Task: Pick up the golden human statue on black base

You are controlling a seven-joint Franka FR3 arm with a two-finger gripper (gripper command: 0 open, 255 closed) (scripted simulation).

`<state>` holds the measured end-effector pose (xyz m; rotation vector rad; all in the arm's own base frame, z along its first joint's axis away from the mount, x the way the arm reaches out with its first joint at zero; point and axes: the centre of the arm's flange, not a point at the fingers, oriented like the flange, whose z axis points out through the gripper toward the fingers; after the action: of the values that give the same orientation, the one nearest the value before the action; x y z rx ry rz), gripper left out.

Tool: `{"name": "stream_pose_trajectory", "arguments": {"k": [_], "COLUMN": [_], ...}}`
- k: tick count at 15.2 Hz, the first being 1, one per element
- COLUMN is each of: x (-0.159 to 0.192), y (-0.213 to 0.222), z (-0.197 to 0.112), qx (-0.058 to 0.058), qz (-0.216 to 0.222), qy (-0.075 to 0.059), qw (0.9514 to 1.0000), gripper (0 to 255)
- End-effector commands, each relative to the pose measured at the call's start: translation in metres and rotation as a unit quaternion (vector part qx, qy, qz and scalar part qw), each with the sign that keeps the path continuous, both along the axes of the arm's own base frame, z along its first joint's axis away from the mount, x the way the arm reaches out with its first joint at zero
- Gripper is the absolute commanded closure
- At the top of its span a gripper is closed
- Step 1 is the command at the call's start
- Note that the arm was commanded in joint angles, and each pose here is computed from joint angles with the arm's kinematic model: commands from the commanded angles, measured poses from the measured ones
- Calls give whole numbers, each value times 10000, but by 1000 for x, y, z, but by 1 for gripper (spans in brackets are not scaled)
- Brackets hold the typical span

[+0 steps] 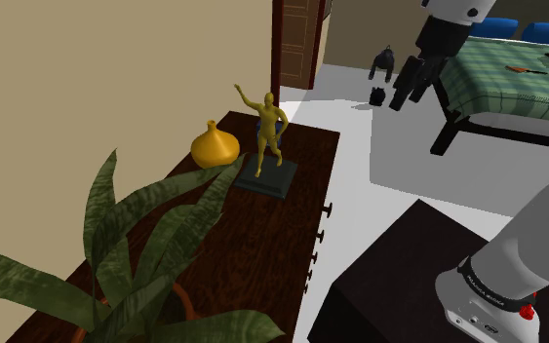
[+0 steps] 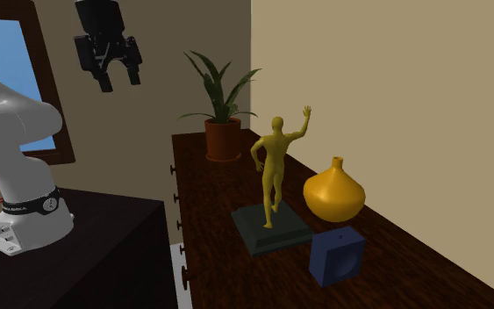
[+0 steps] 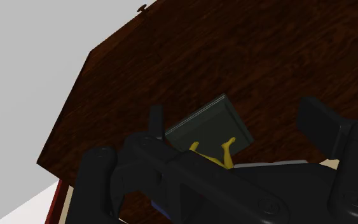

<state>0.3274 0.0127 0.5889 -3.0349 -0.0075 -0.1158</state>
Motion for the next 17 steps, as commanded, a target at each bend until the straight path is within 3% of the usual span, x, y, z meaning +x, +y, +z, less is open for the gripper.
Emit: {"name": "stream_pose_trajectory", "arguments": {"k": [1, 17], "x": [0, 209], "y": [0, 73], "z": [0, -29], "qx": [0, -399], "qz": [0, 219], "qy": [0, 268], "qw": [10000, 9986], "gripper": [0, 0]}}
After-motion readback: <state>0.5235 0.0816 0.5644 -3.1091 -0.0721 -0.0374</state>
